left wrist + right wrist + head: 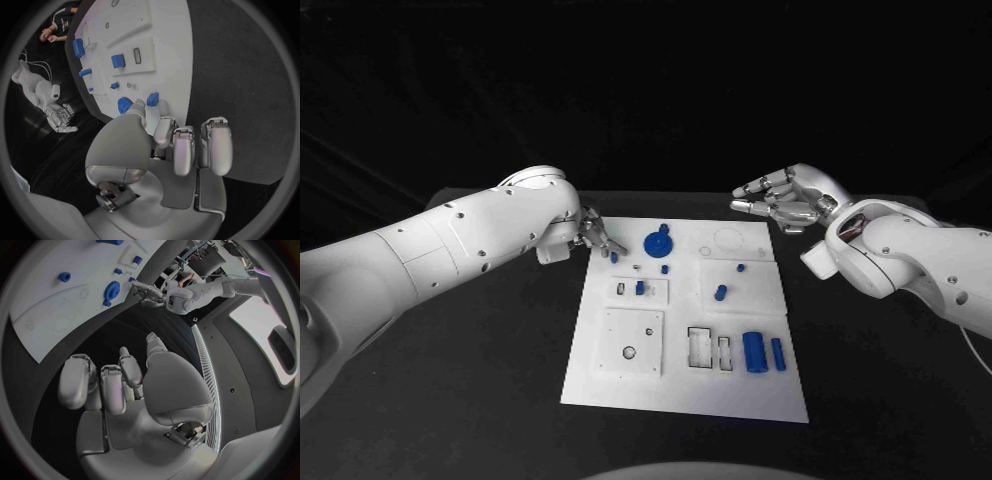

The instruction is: Assemble the parts on the task board

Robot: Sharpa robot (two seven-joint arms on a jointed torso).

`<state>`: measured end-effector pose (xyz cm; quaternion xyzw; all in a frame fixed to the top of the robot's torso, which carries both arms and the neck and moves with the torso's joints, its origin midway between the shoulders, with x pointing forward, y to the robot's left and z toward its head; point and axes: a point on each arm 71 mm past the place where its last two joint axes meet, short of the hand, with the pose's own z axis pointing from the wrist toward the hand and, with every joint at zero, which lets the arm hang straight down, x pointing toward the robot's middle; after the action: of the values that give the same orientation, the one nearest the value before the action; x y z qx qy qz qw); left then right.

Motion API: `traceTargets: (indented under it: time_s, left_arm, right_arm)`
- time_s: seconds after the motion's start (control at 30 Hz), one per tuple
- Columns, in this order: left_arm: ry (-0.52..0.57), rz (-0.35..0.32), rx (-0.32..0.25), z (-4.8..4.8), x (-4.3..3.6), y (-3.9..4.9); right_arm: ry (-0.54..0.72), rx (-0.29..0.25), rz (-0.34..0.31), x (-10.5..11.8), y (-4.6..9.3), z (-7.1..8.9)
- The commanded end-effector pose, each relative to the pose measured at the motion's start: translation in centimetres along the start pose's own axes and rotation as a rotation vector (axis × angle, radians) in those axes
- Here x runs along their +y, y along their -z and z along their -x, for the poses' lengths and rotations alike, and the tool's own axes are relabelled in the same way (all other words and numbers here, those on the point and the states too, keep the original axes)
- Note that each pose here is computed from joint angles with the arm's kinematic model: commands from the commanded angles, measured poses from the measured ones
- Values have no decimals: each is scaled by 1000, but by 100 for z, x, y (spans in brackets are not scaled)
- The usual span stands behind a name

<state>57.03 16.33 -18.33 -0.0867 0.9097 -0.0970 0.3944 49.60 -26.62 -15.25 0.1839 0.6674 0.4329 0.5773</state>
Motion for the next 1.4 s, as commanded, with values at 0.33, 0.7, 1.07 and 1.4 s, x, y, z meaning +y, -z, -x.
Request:
traceTargets:
  time_s: [0.33,0.7,1.07,1.4]
  left_arm:
    - [3,-15,26,-29,-41,11]
    - [7,-12,35,-33,-41,3]
    - [1,-8,45,-36,-41,-7]
    - [11,-13,55,-34,-33,-17]
  right_arm:
    - [0,15,2,-2,-2,-17]
    - [-1,17,3,1,-6,-23]
    - [-2,19,3,2,-5,-27]
    - [-4,21,2,1,-3,-27]
